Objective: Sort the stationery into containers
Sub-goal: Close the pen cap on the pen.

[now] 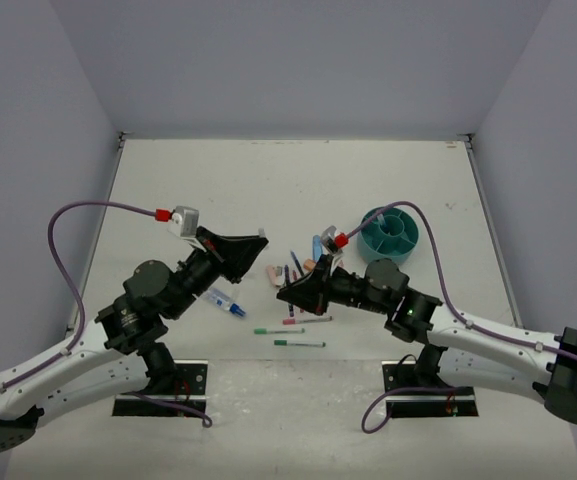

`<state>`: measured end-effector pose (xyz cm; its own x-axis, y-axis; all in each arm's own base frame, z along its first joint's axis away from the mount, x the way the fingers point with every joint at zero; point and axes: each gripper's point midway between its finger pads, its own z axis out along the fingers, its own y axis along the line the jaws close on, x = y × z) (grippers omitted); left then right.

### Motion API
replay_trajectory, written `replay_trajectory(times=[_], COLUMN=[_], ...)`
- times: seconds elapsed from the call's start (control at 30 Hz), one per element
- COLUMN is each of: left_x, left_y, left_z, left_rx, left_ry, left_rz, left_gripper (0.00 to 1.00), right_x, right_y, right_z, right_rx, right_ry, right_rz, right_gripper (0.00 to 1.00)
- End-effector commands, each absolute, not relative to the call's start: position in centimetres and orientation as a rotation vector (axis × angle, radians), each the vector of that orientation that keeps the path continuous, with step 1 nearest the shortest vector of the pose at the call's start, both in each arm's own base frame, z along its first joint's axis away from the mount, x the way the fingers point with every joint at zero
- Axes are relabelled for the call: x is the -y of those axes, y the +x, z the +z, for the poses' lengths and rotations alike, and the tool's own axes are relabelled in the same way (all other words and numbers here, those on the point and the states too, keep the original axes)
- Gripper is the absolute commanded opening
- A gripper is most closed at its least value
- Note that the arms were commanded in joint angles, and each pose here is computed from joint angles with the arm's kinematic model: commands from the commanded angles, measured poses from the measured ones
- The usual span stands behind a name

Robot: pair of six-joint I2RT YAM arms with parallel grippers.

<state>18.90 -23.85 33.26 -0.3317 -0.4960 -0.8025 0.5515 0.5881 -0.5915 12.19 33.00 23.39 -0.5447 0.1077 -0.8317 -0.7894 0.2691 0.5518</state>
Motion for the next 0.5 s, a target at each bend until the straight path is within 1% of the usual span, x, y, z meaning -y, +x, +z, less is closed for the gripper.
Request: replay_trajectory(times=[0.0,0.2,0.47], left_x=[24.9,25.6,25.7], left_y=[16.3,15.4,15.9], left_z=[37.8,37.9,37.1], left_rx=[-1.326,-1.318,-1.338], left_ry=[0.240,0.281,0.266], left_rz=[-1.189,-1.242,-1.223], left_gripper=[0.00,0.00,0.00], right_x=[-35.5,-36.1,-35.3], right_y=[12.2,12.2,12.1], right_z=[29.5,30.0,30.4], right_rx=[-1.554,-1.535,-1.527], right_ry=[-0.628,-0.631,-0.626], right_rz=[1.509,1.518,1.496], right_gripper=[0.00,0.00,0.00])
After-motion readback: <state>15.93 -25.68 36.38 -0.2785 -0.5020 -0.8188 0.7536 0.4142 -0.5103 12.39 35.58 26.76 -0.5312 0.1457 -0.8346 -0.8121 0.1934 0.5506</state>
